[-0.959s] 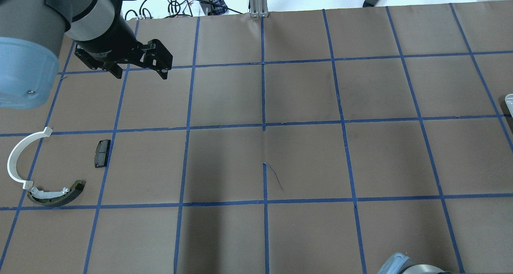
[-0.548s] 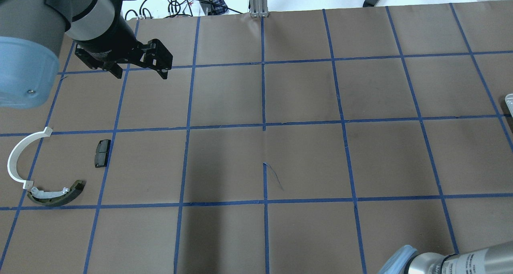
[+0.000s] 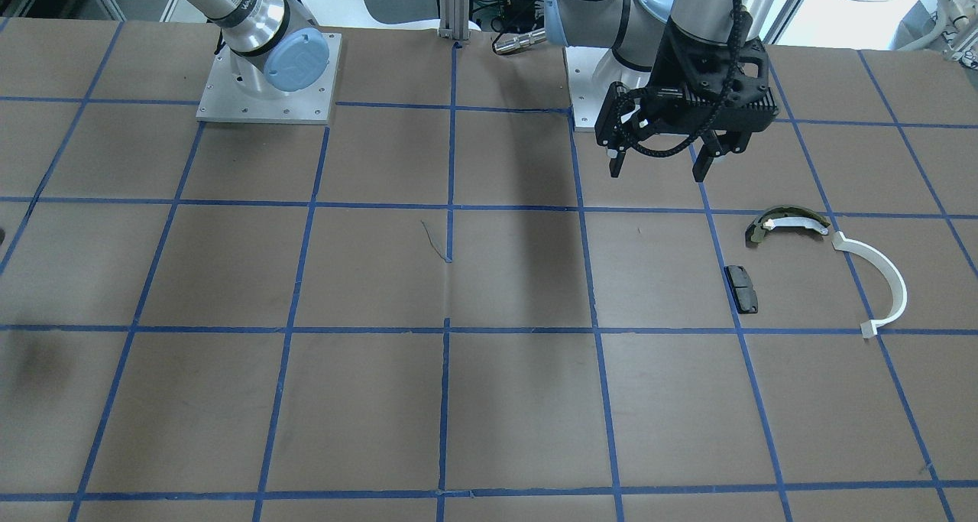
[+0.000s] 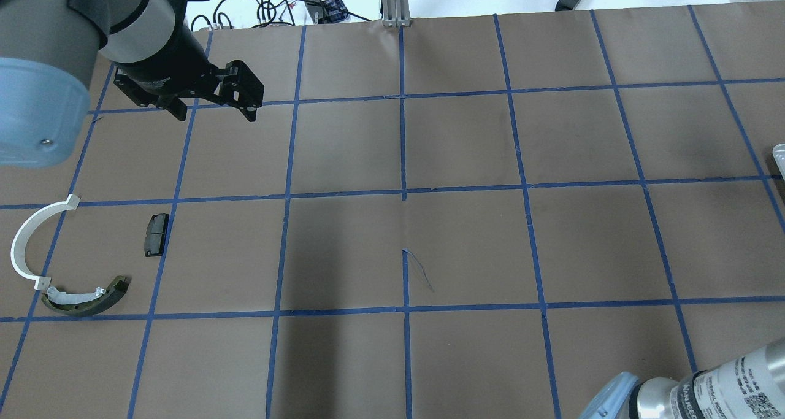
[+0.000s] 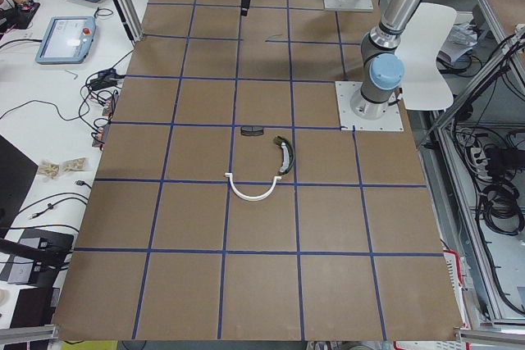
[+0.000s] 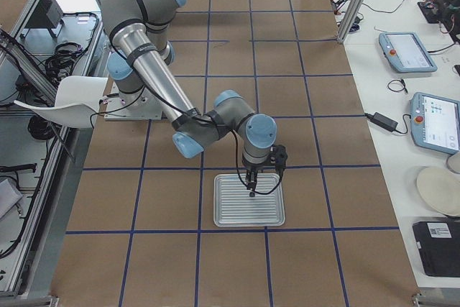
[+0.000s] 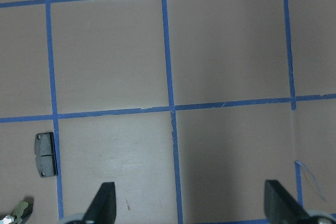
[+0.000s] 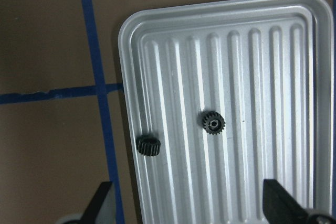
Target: Place bearing gear from tray to pile
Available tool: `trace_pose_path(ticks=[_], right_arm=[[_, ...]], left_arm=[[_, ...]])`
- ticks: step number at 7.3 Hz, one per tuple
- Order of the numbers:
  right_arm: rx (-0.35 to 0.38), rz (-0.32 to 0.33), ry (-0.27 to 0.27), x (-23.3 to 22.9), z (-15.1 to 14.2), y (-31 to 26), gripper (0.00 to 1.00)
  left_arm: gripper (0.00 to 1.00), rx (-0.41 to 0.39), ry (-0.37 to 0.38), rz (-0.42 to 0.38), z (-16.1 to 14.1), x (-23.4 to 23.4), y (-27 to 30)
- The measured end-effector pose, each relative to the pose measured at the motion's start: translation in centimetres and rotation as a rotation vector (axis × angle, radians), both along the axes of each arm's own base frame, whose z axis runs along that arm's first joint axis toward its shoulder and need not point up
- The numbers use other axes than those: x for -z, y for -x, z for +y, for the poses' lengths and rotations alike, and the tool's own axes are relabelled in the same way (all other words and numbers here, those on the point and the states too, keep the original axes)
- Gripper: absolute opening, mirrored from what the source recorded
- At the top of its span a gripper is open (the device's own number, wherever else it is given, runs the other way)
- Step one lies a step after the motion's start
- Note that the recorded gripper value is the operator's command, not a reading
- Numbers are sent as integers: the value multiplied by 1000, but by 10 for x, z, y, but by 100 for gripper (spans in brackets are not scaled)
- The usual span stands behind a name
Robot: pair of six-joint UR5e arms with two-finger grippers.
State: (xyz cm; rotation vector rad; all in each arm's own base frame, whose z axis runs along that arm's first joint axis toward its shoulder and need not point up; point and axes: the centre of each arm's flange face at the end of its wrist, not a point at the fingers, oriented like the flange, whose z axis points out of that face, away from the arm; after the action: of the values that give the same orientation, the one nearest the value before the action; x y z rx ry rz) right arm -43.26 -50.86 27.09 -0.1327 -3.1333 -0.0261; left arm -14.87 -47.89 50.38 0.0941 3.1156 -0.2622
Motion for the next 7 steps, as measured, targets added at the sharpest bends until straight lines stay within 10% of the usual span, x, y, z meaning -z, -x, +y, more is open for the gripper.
trace_pose_path(ticks=[7], right_arm=[[63, 18, -39, 64, -24, 36, 73]], left_arm=[[100, 1, 0, 1, 0, 0, 0]])
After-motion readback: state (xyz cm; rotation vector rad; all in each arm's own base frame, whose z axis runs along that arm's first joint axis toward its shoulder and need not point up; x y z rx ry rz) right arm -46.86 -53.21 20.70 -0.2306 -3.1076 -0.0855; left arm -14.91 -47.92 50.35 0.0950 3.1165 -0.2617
